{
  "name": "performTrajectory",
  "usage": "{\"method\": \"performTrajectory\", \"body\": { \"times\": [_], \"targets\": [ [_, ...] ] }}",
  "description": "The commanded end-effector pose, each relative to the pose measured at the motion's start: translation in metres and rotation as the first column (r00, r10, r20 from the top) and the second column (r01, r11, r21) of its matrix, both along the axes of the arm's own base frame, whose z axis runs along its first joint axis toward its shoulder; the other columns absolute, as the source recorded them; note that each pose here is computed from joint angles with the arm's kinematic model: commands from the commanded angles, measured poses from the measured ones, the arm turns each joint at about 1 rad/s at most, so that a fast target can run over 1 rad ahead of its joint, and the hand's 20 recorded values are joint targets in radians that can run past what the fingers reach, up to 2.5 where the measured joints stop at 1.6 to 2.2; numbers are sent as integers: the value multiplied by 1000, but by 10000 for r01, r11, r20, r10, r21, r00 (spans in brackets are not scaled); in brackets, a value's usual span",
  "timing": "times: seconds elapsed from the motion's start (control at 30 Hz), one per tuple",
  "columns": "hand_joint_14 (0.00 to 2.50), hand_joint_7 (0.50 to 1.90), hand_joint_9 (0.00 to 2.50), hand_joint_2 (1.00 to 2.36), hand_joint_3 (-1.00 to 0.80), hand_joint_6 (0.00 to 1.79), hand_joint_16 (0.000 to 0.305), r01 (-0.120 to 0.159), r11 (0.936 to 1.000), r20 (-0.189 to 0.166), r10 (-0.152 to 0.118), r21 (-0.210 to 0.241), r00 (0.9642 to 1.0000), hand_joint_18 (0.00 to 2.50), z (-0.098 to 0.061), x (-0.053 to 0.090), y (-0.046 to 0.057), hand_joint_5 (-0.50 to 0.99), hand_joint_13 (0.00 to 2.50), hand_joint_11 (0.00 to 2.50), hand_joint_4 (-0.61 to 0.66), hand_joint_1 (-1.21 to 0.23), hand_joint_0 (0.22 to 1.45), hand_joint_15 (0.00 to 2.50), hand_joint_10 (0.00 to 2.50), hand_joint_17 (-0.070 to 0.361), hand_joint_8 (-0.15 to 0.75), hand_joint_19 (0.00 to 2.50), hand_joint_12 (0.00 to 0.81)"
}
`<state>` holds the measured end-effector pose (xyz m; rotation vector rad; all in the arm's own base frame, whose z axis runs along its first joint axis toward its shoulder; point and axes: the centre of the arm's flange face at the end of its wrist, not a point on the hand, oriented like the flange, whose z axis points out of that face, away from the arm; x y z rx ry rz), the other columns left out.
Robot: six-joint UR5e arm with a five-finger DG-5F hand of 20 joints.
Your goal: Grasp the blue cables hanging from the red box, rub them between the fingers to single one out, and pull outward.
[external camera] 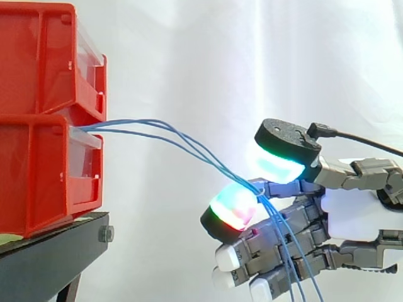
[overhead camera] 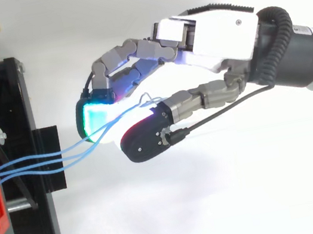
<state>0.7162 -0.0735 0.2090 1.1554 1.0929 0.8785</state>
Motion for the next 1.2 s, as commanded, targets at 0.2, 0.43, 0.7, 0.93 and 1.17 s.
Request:
{"method": "performTrajectory", "body": {
  "times": [0.2,0.43,0.7,0.93,1.17],
  "targets": [
    [7,1093,788,1007,-384,685,41,-1,10000,3,1,28,10000,643,3,0,1,-132,640,251,231,-501,589,201,6,92,249,442,319],
    [6,1060,807,1010,-226,690,45,31,10000,25,-31,6,10000,684,12,-2,2,-130,667,245,257,-596,620,190,5,101,266,399,338],
    [7,1049,791,1012,-213,696,43,46,10000,9,-46,5,10000,677,12,-2,2,-146,665,254,253,-709,632,193,5,96,254,399,327],
    [7,994,772,1016,-189,746,40,44,10000,17,-45,35,10000,666,12,-2,2,-167,674,273,235,-768,656,203,7,89,241,395,315],
    [8,995,773,1015,-201,750,40,44,10000,17,-45,35,10000,664,12,-2,2,-167,676,269,241,-774,665,210,8,89,237,395,313]
  ]
}}
